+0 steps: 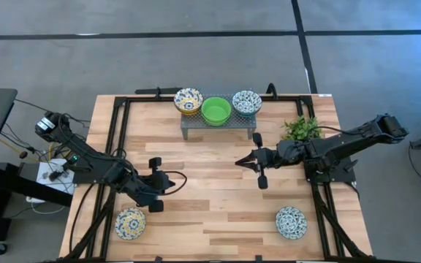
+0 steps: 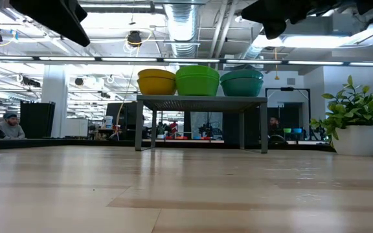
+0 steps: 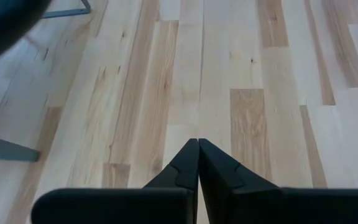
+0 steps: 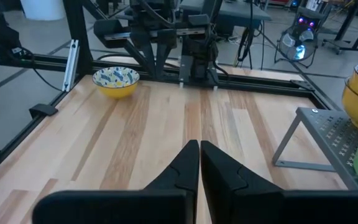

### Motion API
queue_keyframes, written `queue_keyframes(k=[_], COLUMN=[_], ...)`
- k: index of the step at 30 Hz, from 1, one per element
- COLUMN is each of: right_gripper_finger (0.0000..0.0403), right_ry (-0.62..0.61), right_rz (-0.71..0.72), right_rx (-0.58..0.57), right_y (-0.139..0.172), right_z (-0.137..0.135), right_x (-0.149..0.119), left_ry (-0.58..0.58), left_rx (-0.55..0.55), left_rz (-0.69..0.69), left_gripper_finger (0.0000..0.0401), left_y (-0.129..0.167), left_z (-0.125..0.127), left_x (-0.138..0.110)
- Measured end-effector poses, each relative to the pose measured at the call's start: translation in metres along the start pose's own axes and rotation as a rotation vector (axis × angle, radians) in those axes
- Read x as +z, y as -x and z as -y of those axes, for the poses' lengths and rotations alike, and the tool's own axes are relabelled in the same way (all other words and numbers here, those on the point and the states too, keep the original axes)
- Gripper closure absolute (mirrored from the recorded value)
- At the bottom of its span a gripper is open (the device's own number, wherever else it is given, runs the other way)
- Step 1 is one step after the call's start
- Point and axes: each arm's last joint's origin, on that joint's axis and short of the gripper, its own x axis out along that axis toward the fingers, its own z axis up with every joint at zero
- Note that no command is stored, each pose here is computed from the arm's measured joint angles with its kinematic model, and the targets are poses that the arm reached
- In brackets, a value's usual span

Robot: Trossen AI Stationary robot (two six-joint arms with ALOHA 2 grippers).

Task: Pick & Place Mini bowls
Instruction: Stack the yellow patterned bowl on top of the yellow patterned bowls on the shelf

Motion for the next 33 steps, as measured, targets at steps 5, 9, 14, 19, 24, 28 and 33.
queue_keyframes(k=[5,9,14,19,24,28,33], right_gripper_finger=[0.0392,0.039,0.039,0.039,0.0389,0.039,0.0387], right_ry=[0.0,0.0,0.0,0.0,0.0,0.0,0.0], right_rz=[0.0,0.0,0.0,0.0,0.0,0.0,0.0], right_rx=[0.0,0.0,0.0,0.0,0.0,0.0,0.0], right_y=[0.0,0.0,0.0,0.0,0.0,0.0,0.0], right_z=[0.0,0.0,0.0,0.0,0.0,0.0,0.0], right_x=[0.0,0.0,0.0,0.0,0.0,0.0,0.0], left_ry=[0.011,0.039,0.079,0.061,0.074,0.077,0.077], left_rx=[-0.002,-0.003,0.025,0.06,0.081,0.085,0.085], left_rz=[0.018,0.053,0.063,0.055,0.05,0.048,0.048], left_gripper_finger=[0.0389,0.0389,0.0389,0.038,0.036,0.035,0.0343], left_y=[0.0,-0.002,-0.007,-0.012,-0.015,-0.016,-0.016], left_z=[0.001,-0.001,-0.01,-0.019,-0.025,-0.026,-0.026], left_x=[0.002,0.007,0.011,0.014,0.015,0.015,0.015])
